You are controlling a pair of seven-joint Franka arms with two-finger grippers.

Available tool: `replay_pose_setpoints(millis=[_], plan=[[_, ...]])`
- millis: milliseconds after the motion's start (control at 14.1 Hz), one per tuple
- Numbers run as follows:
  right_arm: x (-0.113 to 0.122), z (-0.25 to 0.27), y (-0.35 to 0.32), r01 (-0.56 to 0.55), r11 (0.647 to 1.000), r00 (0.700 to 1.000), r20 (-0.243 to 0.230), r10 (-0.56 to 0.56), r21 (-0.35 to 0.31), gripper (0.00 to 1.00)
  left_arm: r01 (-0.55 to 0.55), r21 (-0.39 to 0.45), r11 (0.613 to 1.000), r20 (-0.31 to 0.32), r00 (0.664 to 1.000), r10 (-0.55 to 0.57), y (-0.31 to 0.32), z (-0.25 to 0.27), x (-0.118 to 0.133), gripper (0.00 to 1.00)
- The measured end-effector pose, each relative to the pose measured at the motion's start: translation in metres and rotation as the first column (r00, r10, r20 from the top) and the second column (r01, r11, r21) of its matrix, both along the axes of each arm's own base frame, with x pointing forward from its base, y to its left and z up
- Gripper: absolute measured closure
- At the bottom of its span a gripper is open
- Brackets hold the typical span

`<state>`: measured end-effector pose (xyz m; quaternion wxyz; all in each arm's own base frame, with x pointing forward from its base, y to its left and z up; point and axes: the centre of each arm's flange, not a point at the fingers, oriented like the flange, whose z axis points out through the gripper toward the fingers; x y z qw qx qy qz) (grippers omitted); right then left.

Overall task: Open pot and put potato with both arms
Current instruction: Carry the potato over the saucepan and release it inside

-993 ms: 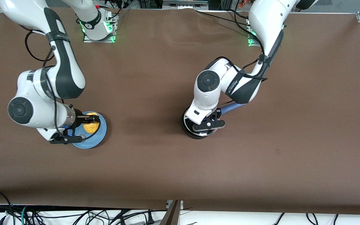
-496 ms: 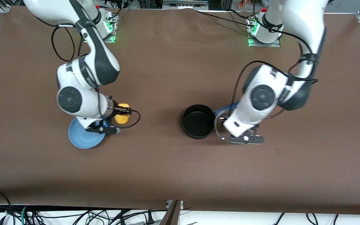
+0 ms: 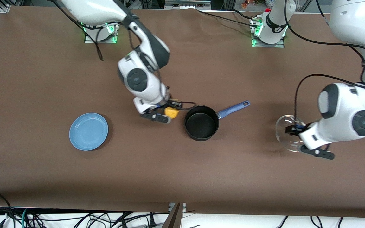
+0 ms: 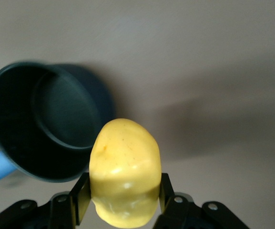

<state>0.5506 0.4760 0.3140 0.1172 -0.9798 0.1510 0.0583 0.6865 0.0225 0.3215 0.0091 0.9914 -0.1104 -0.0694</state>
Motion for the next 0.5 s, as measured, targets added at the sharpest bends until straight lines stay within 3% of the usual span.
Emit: replay_pose_setpoints(millis=[142,355,496], plan=[[-0.021,-0.018,0.038,0.042,0.999,0.999,0.014,-0.043,0.030,0.38,-0.035,0.020,0.999,0.002,0.999,0.035,0.033,-0.026,-0.011,0.44],[-0.015,-0.027,0.054,0.066,0.995,0.997,0.041,-0.069,0.072,0.38,-0.075,0.054,0.996,0.042,0.996,0.073,0.061,-0.087,-0.036,0.44],[-0.007,-0.030,0.057,0.076,0.992,0.995,0.063,-0.083,0.098,0.26,-0.092,0.068,0.993,0.033,0.995,0.090,0.071,-0.122,-0.052,0.42]])
